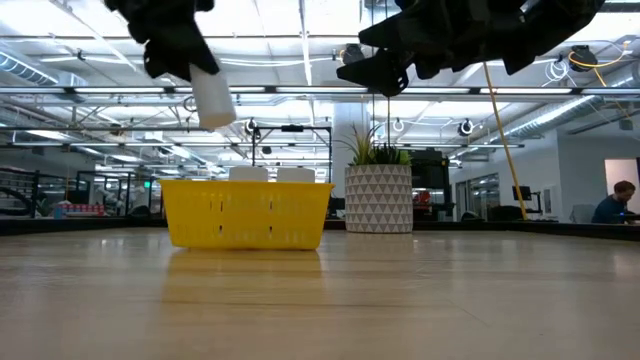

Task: Pick and place pill bottles into a basket
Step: Put the white pill bottle into the yellow bin

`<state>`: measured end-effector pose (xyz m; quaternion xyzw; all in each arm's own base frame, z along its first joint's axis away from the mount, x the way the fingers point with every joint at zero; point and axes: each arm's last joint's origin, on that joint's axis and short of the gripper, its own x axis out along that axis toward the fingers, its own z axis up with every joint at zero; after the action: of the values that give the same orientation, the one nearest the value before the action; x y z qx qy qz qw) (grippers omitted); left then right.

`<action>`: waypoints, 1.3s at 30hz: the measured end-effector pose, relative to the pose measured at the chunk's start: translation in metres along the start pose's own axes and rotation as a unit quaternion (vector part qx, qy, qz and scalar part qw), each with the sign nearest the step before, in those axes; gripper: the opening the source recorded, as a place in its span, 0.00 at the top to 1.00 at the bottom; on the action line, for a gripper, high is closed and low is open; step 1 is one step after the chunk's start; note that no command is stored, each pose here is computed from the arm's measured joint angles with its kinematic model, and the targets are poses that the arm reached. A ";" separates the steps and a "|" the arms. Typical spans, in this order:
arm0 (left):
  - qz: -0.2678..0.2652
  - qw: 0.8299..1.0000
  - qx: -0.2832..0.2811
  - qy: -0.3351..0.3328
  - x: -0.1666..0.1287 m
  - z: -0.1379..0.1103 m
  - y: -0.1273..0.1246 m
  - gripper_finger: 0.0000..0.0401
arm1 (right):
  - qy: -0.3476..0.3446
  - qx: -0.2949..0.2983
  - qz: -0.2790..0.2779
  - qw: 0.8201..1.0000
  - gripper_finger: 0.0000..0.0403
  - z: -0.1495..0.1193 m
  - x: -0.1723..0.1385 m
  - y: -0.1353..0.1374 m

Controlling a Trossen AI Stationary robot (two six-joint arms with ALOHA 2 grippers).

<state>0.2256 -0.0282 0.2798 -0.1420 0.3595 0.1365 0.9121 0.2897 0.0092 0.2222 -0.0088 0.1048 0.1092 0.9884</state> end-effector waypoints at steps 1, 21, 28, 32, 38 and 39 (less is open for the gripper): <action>0.001 1.000 0.009 0.009 0.003 0.003 -0.005 0.59 | 0.001 0.000 0.000 1.000 0.06 0.000 0.000 0.000; 0.042 0.993 0.083 0.077 0.062 0.015 -0.037 0.59 | 0.007 0.011 0.004 1.000 0.06 -0.001 0.000 0.001; 0.045 0.991 0.089 0.088 0.071 0.012 -0.038 0.59 | 0.006 0.011 0.005 1.000 0.06 -0.001 0.000 0.001; 0.046 0.991 0.091 0.090 0.079 0.012 -0.039 0.59 | 0.006 0.011 0.005 1.000 0.06 -0.001 0.000 0.001; 0.046 0.989 0.095 0.102 0.086 0.009 -0.037 0.59 | 0.009 0.012 0.005 1.000 0.06 -0.002 0.000 0.001; 0.046 0.989 0.096 0.102 0.087 0.009 -0.038 0.59 | 0.009 0.012 0.005 1.000 0.06 -0.002 0.000 0.001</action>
<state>0.3055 -0.0469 0.2315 -0.0506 0.4686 0.1286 0.8725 0.2891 0.0103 0.2205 0.0022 0.1153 0.1132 0.9869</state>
